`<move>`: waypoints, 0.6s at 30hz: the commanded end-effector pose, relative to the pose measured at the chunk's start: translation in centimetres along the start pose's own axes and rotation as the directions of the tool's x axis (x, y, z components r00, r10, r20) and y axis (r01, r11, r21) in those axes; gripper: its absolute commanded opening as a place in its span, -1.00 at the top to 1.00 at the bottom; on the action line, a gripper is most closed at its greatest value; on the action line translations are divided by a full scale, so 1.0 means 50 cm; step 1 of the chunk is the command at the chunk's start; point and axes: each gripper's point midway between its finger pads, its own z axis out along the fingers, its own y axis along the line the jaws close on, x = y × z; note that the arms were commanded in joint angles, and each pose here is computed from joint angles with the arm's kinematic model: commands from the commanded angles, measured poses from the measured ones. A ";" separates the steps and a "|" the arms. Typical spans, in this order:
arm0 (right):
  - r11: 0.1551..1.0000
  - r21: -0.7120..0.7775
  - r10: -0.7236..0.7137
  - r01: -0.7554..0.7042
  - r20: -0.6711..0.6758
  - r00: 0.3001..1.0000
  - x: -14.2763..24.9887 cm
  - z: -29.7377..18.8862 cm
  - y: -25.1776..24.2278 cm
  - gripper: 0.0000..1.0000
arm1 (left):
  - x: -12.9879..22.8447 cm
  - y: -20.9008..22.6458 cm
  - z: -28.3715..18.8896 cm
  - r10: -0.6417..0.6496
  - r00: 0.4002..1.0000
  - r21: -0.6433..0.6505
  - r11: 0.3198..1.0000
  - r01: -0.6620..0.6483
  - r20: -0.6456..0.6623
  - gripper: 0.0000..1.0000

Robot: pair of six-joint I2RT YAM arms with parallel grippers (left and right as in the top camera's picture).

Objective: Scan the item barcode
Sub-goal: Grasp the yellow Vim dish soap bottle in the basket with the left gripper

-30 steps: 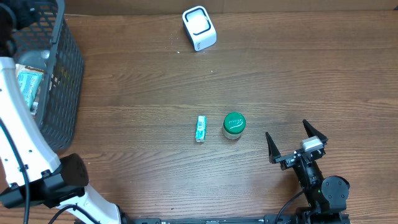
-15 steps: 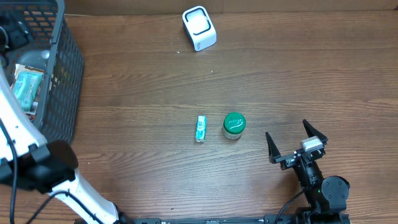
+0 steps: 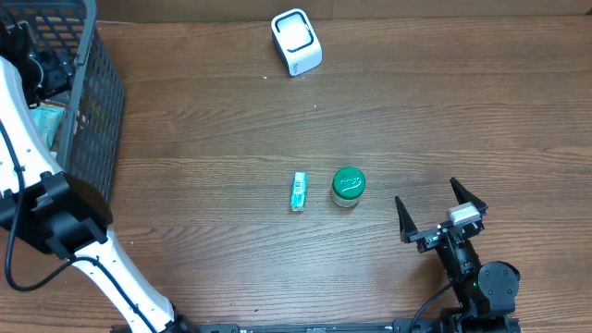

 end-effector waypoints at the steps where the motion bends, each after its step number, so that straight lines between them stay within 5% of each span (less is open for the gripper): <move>1: 1.000 0.001 0.006 -0.006 0.001 1.000 0.005 0.000 0.000 -1.00 | 0.020 -0.005 0.053 0.073 0.995 0.027 0.997 -0.071 -0.065 -0.59; 12: 1.000 0.001 0.006 -0.006 0.001 1.000 0.005 0.000 0.000 -1.00 | 0.042 -0.001 0.126 0.071 0.989 0.034 0.997 -0.067 -0.134 -0.53; 18: 1.000 0.001 0.006 -0.006 0.001 1.000 0.005 0.000 0.000 -1.00 | 0.038 0.000 0.131 0.051 0.991 0.029 0.998 -0.048 -0.127 -0.29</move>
